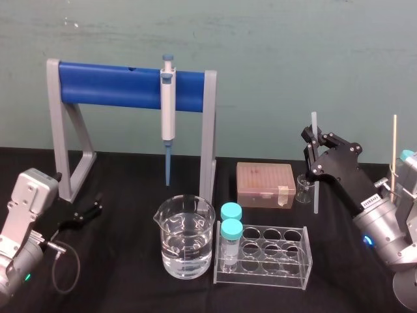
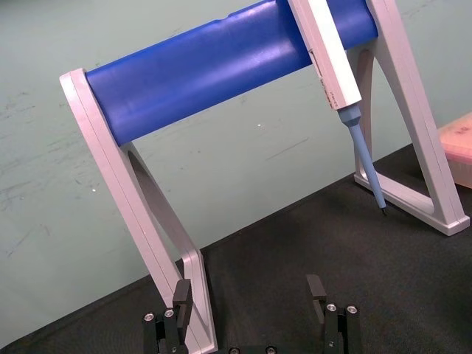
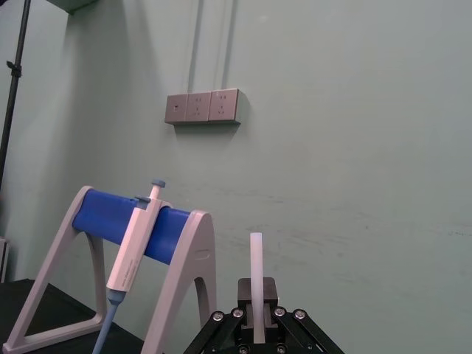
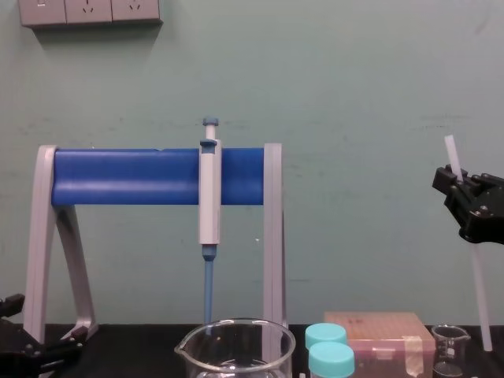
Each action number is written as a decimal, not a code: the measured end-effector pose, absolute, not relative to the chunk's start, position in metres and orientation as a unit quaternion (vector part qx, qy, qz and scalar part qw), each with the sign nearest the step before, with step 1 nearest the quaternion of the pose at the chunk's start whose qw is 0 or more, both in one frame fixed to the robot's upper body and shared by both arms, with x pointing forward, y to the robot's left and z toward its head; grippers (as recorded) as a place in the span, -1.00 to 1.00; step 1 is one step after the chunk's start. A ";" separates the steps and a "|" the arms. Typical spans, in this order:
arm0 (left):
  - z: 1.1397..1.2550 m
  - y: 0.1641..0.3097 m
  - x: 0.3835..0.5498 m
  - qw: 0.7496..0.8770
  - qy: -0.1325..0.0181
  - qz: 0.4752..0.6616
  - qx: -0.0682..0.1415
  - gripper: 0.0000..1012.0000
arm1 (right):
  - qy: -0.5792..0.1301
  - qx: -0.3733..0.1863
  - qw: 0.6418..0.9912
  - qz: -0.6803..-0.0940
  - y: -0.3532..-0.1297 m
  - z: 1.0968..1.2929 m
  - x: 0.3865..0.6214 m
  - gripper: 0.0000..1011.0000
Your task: Pick up the stirring rod with one hand, then place it down.
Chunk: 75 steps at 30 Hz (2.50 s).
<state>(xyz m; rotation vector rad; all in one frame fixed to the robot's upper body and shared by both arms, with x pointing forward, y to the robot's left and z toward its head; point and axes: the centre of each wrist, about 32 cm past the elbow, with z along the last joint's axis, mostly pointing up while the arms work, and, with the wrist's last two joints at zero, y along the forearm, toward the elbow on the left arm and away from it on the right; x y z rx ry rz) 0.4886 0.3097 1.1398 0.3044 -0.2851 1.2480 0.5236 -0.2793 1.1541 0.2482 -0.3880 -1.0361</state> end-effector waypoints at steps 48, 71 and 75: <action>1.140 0.310 0.489 0.791 -0.132 0.580 0.141 0.98 | -0.184 0.118 0.844 -0.491 -0.279 1.154 0.524 -0.87; 1.140 0.310 0.489 0.791 -0.132 0.580 0.141 0.98 | -0.188 0.115 0.844 -0.488 -0.278 1.154 0.522 -0.87; 1.140 0.310 0.489 0.791 -0.132 0.580 0.141 0.98 | -0.195 0.117 0.848 -0.479 -0.275 1.155 0.520 -0.87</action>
